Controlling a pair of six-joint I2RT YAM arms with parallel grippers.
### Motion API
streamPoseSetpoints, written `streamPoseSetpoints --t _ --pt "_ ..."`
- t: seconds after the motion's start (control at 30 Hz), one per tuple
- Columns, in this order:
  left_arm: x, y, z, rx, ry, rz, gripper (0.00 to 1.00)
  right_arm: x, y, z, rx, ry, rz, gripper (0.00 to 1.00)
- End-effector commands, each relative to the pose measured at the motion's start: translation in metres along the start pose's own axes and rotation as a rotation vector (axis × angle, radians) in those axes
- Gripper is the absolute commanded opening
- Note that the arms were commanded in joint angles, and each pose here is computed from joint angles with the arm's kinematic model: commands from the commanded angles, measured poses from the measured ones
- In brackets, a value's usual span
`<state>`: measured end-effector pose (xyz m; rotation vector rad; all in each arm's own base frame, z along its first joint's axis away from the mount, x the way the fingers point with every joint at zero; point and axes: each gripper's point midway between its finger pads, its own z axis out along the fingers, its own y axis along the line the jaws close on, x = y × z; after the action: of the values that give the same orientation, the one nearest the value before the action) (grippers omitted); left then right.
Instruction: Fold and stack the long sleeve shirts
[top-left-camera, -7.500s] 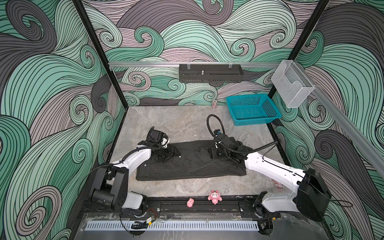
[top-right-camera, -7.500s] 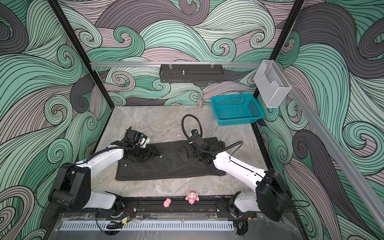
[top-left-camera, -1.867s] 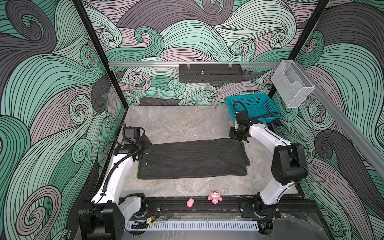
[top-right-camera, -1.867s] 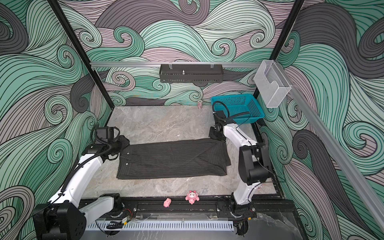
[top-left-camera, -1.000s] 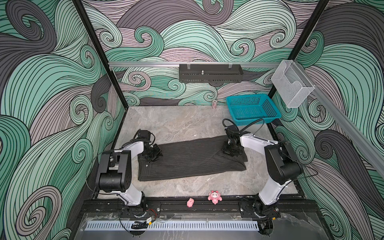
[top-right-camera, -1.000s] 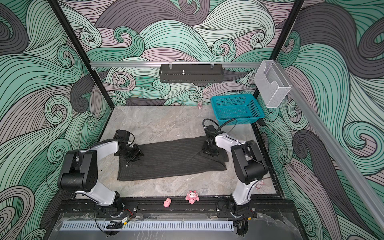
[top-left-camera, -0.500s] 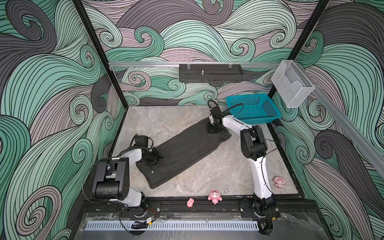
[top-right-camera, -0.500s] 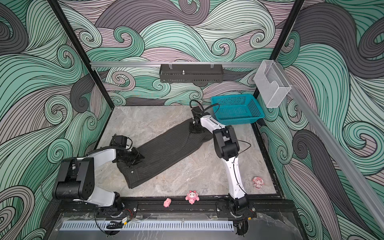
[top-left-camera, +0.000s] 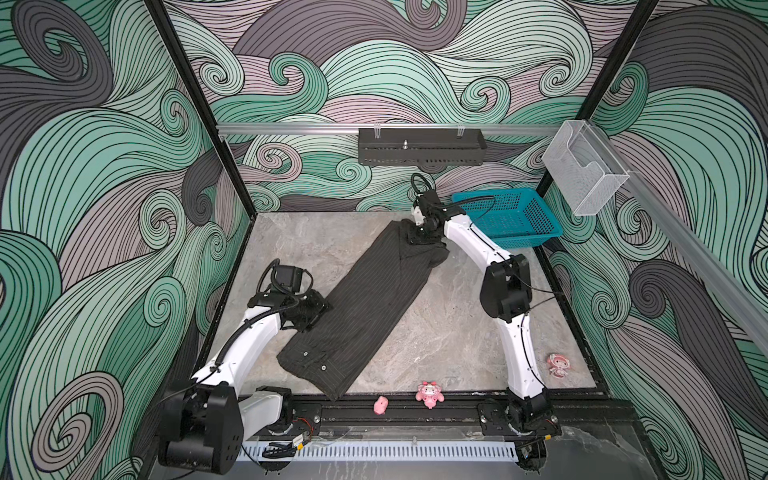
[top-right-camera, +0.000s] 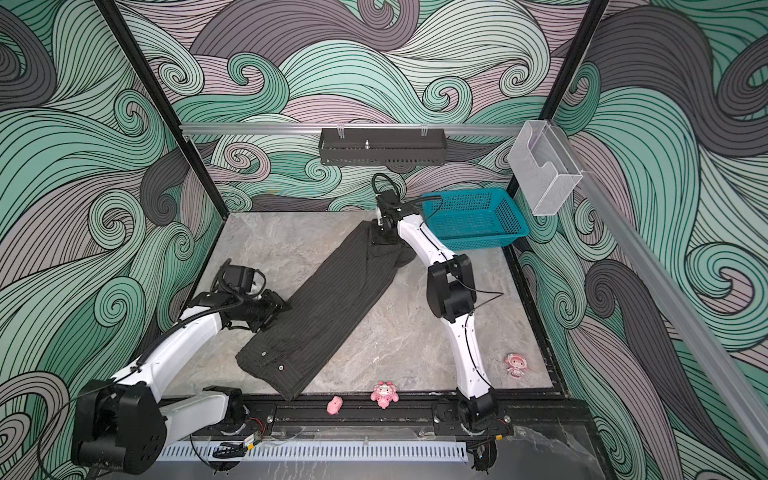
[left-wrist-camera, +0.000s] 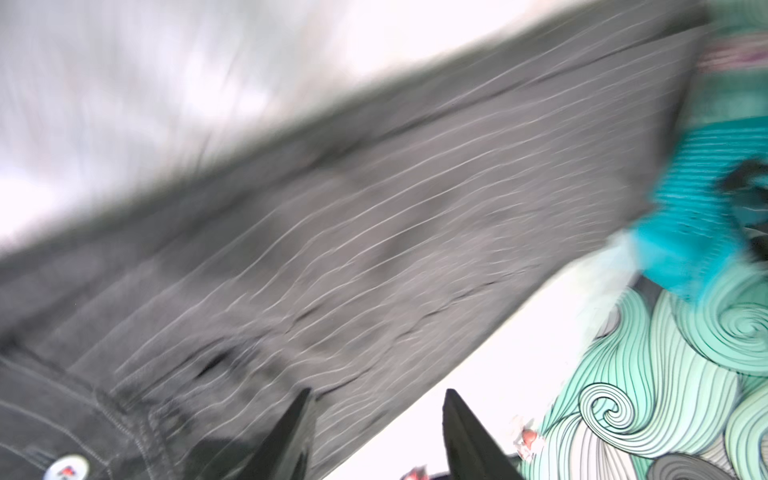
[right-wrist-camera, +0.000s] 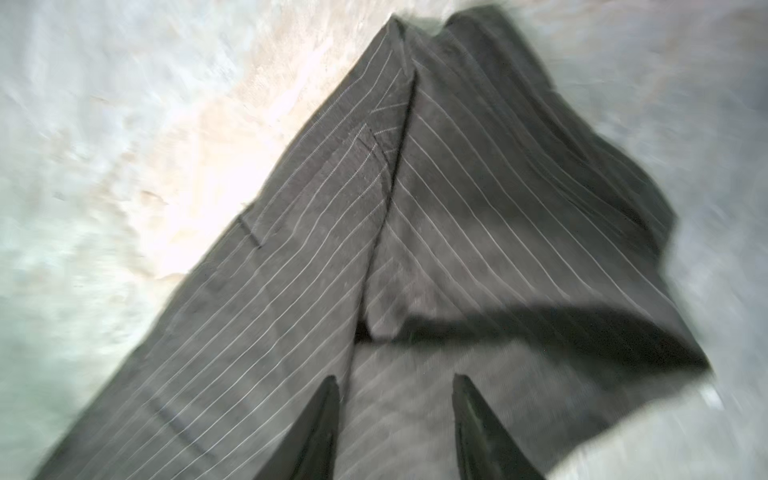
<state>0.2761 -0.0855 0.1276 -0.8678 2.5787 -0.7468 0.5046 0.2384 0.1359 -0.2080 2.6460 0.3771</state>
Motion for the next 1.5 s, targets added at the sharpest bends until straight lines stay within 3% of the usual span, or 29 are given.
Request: streamPoseSetpoints --t 0.0,0.1,0.2,0.47,0.57,0.87,1.07,1.3,1.47 --pt "-0.022 0.008 -0.009 -0.11 -0.054 0.1 0.56 0.028 -0.014 -0.029 0.037 0.048 0.153 0.52" --pt "-0.025 0.012 0.005 -0.181 0.046 0.114 0.56 0.062 -0.021 -0.018 0.03 0.123 0.213 0.58" --pt "-0.012 0.024 0.027 -0.249 0.222 0.119 0.56 0.091 -0.022 0.005 -0.04 0.2 0.268 0.7" --pt "0.008 0.059 0.049 -0.322 0.323 0.121 0.71 0.116 -0.044 0.05 -0.046 0.281 0.343 0.77" --pt "0.016 0.072 0.057 -0.351 0.36 0.108 0.73 0.112 -0.047 0.07 -0.051 0.297 0.336 0.78" --pt "0.054 0.092 0.087 -0.335 0.475 0.034 0.66 0.055 -0.032 0.109 -0.132 0.243 0.194 0.68" --pt "0.084 0.072 0.12 -0.278 0.536 0.003 0.62 0.006 -0.004 0.13 -0.203 0.142 0.065 0.66" --pt "0.099 0.039 0.146 -0.219 0.547 -0.021 0.57 -0.057 0.015 0.124 -0.264 -0.095 0.024 0.7" --pt "0.1 0.012 0.142 -0.157 0.517 -0.008 0.59 -0.08 0.013 0.098 -0.25 -0.169 0.019 0.74"
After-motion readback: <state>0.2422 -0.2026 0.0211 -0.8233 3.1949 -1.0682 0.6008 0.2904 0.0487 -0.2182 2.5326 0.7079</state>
